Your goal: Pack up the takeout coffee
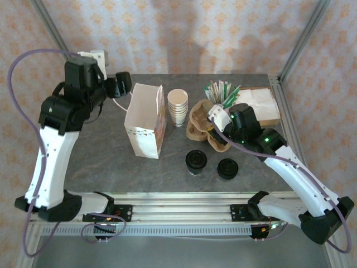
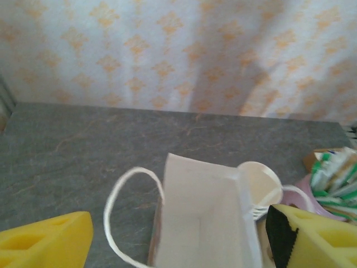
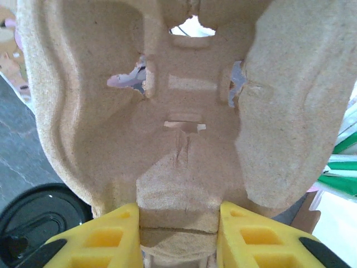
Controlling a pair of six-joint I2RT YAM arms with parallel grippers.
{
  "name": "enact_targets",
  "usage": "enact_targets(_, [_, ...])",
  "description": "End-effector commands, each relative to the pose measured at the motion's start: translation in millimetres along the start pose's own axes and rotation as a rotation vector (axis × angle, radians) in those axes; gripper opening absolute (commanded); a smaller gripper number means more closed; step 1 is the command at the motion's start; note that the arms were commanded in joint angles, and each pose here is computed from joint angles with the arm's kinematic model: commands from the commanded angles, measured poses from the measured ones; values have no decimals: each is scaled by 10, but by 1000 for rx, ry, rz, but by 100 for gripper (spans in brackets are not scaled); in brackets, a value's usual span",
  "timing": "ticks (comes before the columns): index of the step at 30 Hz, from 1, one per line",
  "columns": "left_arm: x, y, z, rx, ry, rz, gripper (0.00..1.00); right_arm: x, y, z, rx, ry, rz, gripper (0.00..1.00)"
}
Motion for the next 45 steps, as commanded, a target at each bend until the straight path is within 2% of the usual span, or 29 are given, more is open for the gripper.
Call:
enact_targets(1, [-241,-136,30,-10,-70,205,83,246,138,-1,-109,16,-69,32])
enact_targets(3, [-403,-162,150,-6,-14,251,83,301,152,10,-138,23,-88,32])
enact_targets(10, [-831,-366,325,-35,30,404,86,416,229,-38,-207,-3,-141,31])
enact_targets(17, [-1044,-498,422,-40,70,468,85,429,315,-63,-286,16,-166,31])
enact_targets(19, [-1098,-556,457,-31,86,482,79,434,345,-73,-299,21,-177,31])
enact_targets(23, [-1109,-605,469,-8,89,502,57,435,394,-120,-366,8,-192,30])
enact_targets(26, [-1035,-582,403,29,43,489,47,441,466,-167,-447,10,-213,29])
enact_targets(33, [-793,-509,210,121,-119,422,11,499,678,-237,-602,56,-307,26])
enact_targets(36, [-669,-471,153,115,-156,399,5,526,776,-267,-664,88,-329,26])
enact_targets(42, [-383,-411,50,18,-117,328,5,584,971,-317,-745,154,-384,26])
enact_targets(45, [-368,-474,15,-33,-98,326,5,639,1036,-360,-768,154,-413,26])
Point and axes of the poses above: each hand's point on the last joint's axis, 136 mm out from that joint toward the fingers, its own x axis back along the fingers, its own z axis along the line the jaws close on, y = z × x, the point moved 6 cm from there along x, back along the fingers, and after that the axes turned 15 degrees about x, right-handed, at the moved point
